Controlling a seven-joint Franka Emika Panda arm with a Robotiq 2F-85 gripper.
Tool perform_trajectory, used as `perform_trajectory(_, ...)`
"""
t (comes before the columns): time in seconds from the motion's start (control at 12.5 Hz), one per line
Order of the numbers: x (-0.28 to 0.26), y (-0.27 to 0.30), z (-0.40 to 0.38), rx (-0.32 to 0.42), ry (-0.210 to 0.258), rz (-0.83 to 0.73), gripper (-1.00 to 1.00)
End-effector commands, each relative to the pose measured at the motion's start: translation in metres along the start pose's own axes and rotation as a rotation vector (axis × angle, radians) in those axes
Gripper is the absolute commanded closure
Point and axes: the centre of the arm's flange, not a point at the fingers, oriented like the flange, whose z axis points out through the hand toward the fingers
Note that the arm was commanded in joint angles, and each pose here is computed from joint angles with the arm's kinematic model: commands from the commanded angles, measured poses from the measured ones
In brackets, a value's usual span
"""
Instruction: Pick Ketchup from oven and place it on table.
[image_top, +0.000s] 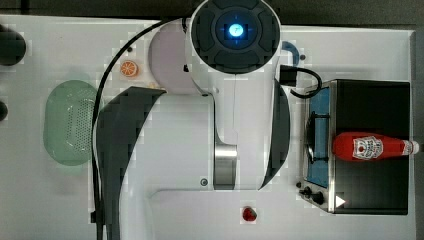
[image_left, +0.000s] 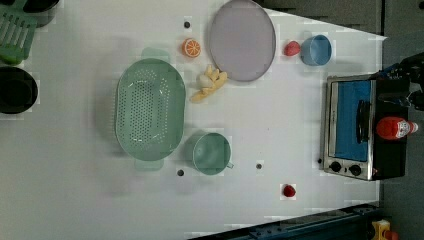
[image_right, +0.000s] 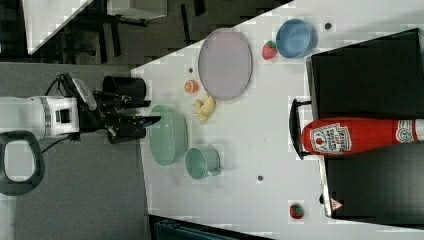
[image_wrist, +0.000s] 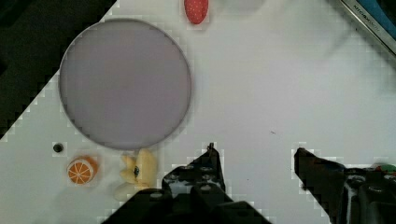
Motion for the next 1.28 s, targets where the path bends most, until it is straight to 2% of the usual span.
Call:
perform_trajectory(0.08, -0.034, 0.116, -0.085, 0.001, -0.037, 0.027, -0.55)
perform_trajectory(0.16, -0.034, 0.116, -0.085, 0.001, -0.036, 0.027, -0.86)
perform_trajectory(0.24, -0.029, 0.12, -0.084, 0.002, -0.039, 0.038, -1.0)
perform_trajectory(0.4, -0.002, 0.141, -0.076, 0.008, -0.047, 0.103, -1.0)
perform_trajectory(0.64, 0.071, 0.198, -0.038, 0.008, -0.072, 0.277, -1.0)
perform_trajectory(0.8, 0.105, 0.224, -0.022, 0.026, -0.041, 0.357, -1.0)
perform_trajectory(0.88, 0.135, 0.248, -0.01, 0.049, 0.012, 0.425, -1.0)
perform_trajectory(0.96, 0.15, 0.263, -0.001, 0.053, 0.039, 0.464, -1.0)
perform_trajectory(1.28, 0.197, 0.315, 0.047, -0.002, 0.089, 0.591, -1.0)
